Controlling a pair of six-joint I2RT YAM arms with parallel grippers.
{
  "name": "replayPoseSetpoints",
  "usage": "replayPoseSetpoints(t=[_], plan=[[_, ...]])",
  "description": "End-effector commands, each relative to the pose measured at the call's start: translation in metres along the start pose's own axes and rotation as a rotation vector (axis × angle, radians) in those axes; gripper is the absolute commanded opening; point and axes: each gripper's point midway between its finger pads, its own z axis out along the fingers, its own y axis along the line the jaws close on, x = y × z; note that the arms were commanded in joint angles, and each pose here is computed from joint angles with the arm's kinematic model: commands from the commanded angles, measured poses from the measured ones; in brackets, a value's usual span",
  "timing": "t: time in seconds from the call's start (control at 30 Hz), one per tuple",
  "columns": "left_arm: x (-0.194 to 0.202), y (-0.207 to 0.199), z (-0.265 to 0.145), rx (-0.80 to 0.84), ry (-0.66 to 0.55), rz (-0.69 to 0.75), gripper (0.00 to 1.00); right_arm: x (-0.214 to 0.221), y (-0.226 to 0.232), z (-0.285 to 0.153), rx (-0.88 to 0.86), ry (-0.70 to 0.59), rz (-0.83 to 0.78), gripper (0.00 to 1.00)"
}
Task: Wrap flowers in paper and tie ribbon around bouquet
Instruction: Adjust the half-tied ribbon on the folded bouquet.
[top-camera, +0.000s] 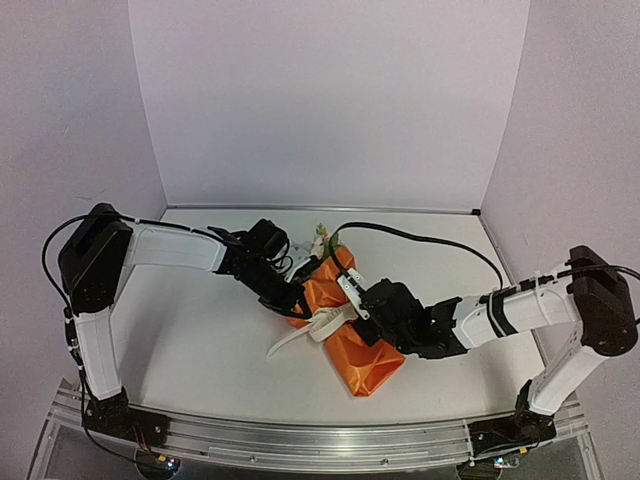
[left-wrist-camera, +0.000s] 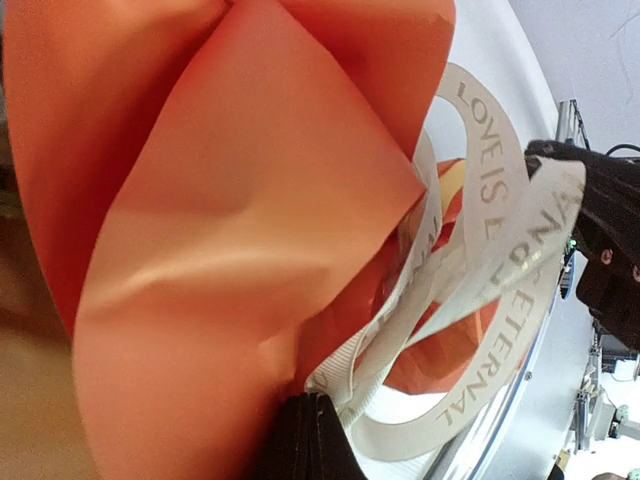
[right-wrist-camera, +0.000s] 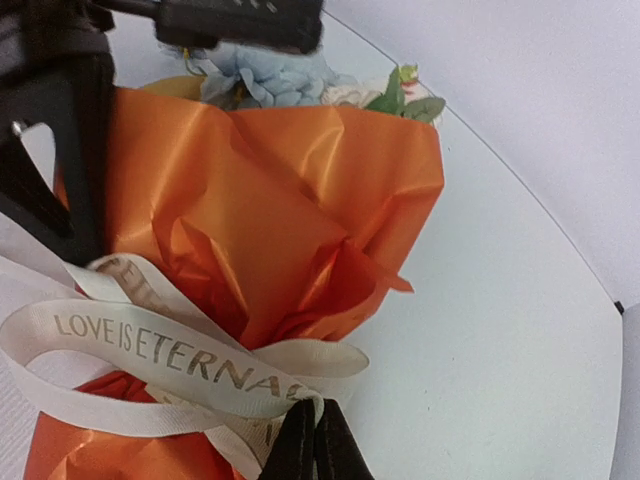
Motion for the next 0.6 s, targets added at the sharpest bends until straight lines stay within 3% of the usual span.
replayPoseSetpoints(t=[0.0,0.37,0.57], plan=[[-0.018,-0.015,-0.029,-0.006,-0.109,0.069,0.00,0.005,-0.021,-0.008,0.072,-0.017,0.174,0.00],[-0.017,-0.034,-0.020,0.035,-0.126,0.098,0.00,0.052,-0.012,-0.010,0.023,0.081,0.425,0.05],[-0.017,-0.034,-0.013,0.030,-0.148,0.049,0.00,0.063,-0.013,-0.022,-0.003,0.108,0.532,0.22]])
